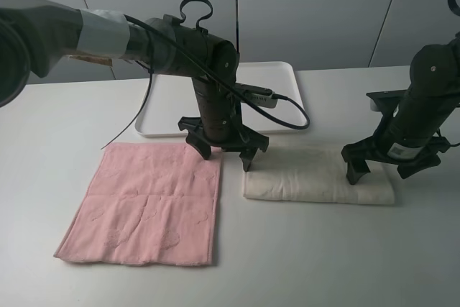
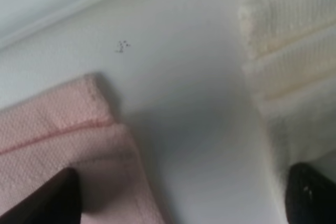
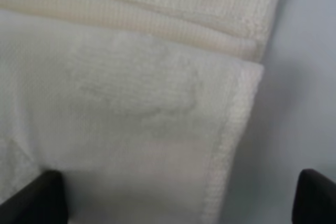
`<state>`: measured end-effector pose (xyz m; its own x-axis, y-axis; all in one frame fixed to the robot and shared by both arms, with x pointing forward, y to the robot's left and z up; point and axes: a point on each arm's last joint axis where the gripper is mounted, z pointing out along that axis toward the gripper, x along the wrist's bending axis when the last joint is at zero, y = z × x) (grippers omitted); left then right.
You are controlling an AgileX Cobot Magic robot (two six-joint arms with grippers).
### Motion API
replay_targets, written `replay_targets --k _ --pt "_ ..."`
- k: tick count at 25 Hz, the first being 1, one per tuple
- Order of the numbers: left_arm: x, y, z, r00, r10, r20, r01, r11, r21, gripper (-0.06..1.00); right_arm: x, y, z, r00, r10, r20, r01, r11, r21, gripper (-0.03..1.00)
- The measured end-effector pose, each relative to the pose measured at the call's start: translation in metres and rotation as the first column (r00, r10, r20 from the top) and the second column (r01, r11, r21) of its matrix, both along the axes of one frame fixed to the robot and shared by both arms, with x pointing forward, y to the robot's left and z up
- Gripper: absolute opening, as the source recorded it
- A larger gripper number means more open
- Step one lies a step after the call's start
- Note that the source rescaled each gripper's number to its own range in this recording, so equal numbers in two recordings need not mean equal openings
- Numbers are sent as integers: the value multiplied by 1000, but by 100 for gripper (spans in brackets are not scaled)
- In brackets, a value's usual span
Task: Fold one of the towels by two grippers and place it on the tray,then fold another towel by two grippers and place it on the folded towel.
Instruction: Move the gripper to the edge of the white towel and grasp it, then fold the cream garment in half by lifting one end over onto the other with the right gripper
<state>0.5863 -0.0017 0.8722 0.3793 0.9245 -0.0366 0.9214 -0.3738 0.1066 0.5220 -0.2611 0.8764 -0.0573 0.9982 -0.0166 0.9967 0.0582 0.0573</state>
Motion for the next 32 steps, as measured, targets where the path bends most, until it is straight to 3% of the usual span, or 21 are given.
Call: replay_targets --k 3,5,13,15,21,32 --pt "0 0 0 1000 0 0 0 1000 0 99 0 0 -2 1000 -2 -3 2 1000 0 74" --pt "0 0 0 1000 0 1 0 1000 -1 99 1 0 -5 1000 -6 -11 6 1000 2 69" --pt "0 0 0 1000 -12 5 12 1000 -3 99 2 1 -10 999 -17 -29 17 1000 6 64" --pt "1 0 0 1000 -13 7 13 1000 -4 99 2 2 -10 999 -27 -32 27 1000 14 56" --pt "1 -1 0 1000 -14 11 14 1000 -7 99 2 6 -11 999 -36 -31 37 999 26 9" --pt "1 -1 0 1000 -16 11 16 1000 -7 99 2 7 -9 999 -26 -34 28 999 43 9"
